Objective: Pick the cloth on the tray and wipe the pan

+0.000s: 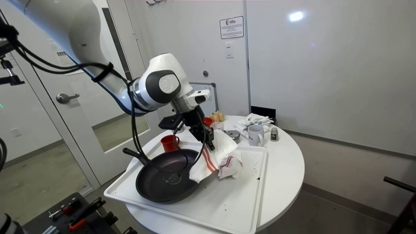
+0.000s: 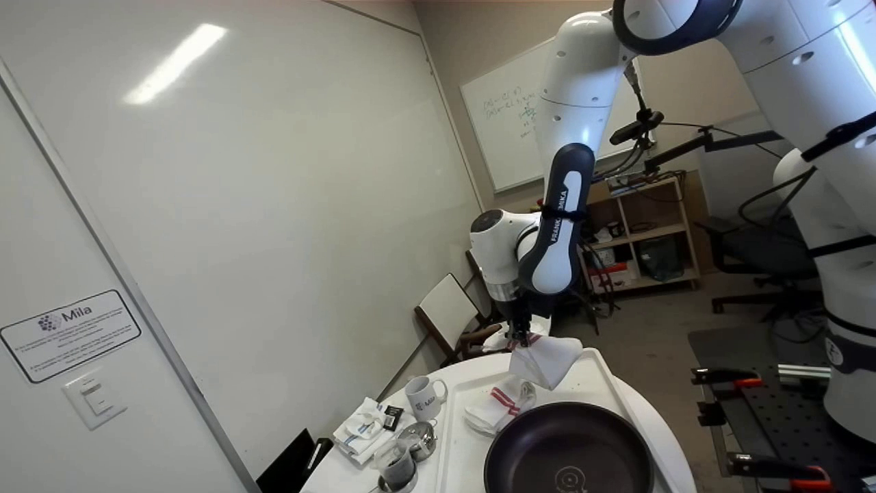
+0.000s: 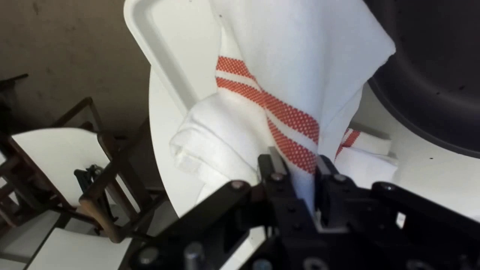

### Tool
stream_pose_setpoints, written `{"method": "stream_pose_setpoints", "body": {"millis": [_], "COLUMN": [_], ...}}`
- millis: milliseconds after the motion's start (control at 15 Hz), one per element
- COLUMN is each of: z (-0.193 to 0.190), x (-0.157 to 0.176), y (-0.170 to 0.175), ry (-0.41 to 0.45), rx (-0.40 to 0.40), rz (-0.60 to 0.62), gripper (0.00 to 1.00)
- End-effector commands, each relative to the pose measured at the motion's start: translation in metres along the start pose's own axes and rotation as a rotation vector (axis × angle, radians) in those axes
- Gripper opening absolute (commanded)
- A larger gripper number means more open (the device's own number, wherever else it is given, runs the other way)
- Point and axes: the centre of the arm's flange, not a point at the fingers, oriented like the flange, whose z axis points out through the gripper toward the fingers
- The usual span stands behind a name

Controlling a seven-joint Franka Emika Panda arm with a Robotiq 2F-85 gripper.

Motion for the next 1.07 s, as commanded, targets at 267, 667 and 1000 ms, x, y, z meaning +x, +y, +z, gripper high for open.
{"method": "stream_pose_setpoints", "body": {"millis": [267,667,1000], "z": [-0.021,-0.019,-0.010], "x": [-0.027,-0.055,-0.064], "y": [-0.082,-0.129,-0.137], "ry": [0.034,0.009,-0.034], "rx": [0.058,0.120,0.139], "rz": [-0.297,-0.495,-0.523], "gripper": [0.10,0.10,0.17]}}
